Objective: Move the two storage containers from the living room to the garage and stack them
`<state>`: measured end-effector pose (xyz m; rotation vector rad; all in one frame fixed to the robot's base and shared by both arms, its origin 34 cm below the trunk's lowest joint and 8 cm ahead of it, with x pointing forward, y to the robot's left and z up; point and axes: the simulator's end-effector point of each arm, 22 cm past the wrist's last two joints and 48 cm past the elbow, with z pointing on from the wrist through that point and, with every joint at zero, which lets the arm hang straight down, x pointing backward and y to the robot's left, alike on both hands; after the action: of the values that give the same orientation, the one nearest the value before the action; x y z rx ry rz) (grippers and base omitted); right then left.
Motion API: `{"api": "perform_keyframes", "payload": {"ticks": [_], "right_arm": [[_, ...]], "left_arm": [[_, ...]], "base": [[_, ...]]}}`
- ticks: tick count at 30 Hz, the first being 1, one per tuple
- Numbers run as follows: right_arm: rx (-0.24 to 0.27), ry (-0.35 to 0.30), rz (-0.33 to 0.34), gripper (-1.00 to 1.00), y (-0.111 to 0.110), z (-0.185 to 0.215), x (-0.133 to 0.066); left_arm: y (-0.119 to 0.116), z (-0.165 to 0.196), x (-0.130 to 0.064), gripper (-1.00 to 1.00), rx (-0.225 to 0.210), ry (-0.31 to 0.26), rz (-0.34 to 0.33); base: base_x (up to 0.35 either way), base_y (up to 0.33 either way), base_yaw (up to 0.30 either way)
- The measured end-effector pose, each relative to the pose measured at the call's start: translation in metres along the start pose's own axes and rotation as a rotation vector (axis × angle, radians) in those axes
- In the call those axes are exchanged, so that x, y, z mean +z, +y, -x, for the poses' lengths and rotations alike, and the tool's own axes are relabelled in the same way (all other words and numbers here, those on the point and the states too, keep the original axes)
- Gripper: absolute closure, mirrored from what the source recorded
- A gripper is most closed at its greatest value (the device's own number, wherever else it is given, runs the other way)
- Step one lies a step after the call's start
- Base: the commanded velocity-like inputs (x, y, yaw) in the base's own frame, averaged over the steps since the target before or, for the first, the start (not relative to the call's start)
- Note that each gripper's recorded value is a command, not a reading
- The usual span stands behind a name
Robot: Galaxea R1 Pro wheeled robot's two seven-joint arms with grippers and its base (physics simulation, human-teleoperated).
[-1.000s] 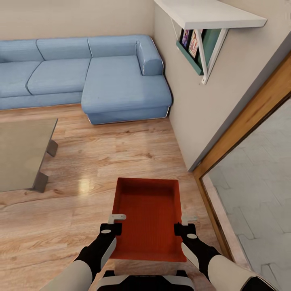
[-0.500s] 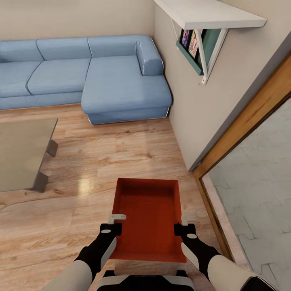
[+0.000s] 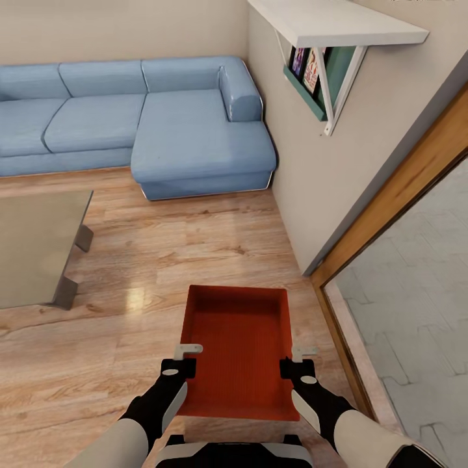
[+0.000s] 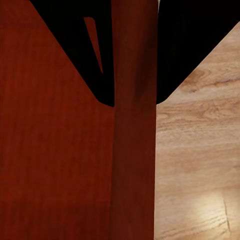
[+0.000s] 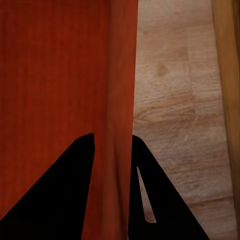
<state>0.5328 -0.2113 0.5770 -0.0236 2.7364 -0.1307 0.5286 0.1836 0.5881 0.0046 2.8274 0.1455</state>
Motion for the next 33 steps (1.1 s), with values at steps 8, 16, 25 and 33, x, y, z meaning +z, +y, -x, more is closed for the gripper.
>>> {"api": "perform_keyframes", "payload": {"ticks": [8,16,25,33], "right_arm": [[0.002,-0.02,0.001,1.0,-0.002,0.007,-0.002],[0.005,-0.045,-0.001,1.0,-0.004,0.017,-0.005],[0.008,-0.058,-0.001,1.0,-0.004,0.025,-0.008],[0.007,-0.063,0.0,1.0,-0.005,0.03,-0.011]], "left_arm": [[-0.002,0.007,-0.003,1.0,-0.003,-0.02,0.0],[-0.002,0.015,-0.007,1.0,-0.006,-0.044,0.0],[-0.001,0.023,-0.011,1.0,-0.006,-0.058,0.001],[-0.001,0.028,-0.015,1.0,-0.006,-0.063,0.003]], "base": [[0.0,0.0,0.0],[0.0,0.0,0.0],[0.0,0.0,0.0],[0.0,0.0,0.0]]}}
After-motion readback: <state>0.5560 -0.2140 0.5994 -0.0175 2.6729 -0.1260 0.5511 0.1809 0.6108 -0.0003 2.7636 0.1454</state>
